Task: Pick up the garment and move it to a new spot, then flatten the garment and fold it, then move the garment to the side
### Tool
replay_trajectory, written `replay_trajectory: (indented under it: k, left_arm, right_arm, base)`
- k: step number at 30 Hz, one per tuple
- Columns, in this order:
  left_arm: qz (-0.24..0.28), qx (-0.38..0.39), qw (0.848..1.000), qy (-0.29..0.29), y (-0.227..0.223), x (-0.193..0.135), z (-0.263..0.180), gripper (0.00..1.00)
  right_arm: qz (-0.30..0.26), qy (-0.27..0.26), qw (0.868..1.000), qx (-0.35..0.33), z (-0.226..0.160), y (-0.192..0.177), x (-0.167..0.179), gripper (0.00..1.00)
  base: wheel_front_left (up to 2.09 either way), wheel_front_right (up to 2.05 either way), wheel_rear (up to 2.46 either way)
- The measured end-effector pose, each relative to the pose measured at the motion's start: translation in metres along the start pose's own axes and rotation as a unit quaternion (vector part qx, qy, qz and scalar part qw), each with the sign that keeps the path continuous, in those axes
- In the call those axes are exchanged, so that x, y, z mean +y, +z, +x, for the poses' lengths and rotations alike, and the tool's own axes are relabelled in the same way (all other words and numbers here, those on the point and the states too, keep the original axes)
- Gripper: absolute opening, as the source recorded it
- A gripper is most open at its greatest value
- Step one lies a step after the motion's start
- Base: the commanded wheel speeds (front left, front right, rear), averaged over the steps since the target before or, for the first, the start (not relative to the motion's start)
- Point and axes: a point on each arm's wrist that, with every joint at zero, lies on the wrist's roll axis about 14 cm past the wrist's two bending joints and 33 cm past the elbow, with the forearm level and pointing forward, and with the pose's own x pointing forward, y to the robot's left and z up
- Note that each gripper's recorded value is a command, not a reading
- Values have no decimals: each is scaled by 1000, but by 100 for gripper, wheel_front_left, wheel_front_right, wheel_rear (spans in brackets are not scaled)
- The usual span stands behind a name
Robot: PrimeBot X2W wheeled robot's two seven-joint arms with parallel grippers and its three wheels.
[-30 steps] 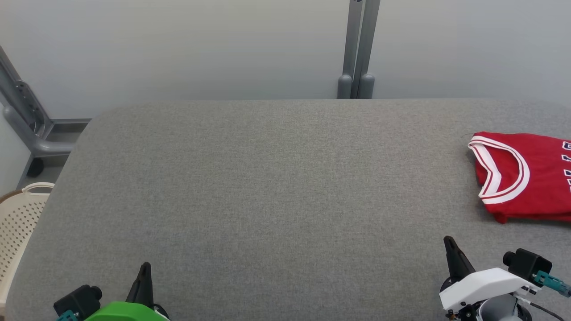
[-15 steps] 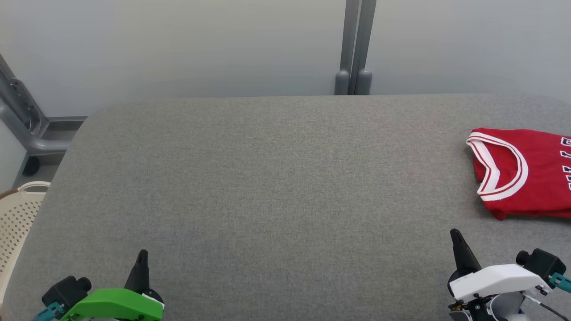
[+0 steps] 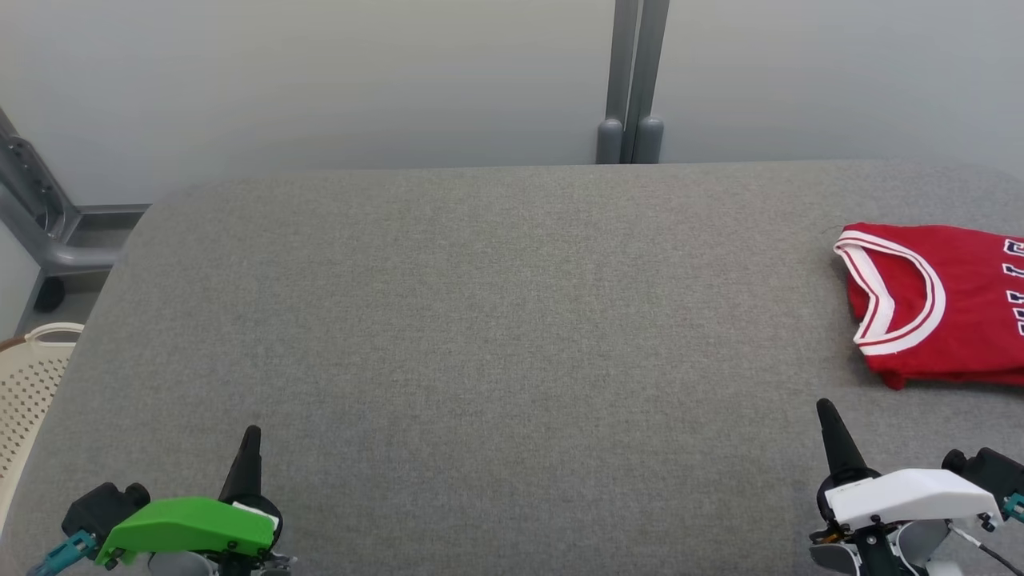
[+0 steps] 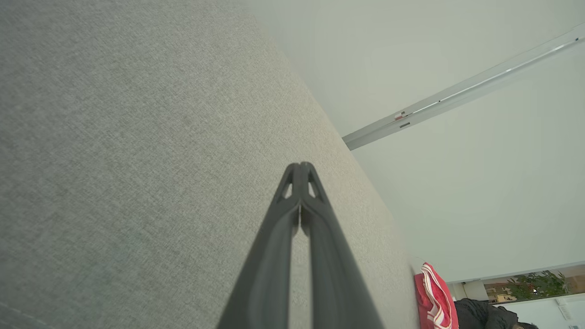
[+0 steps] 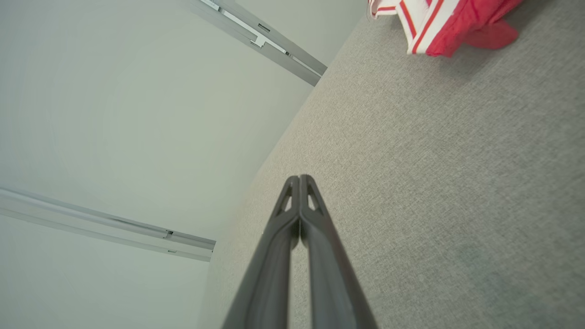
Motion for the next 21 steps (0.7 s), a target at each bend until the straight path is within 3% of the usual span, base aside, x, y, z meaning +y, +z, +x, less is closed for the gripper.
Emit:
replay_trajectory:
  k: [21]
  left_arm:
    - [-103,5,994,-25,5,-14,12,0]
  right_arm:
    - [103,5,994,-23,2,14,2,0]
  base:
    - [0,0,0]
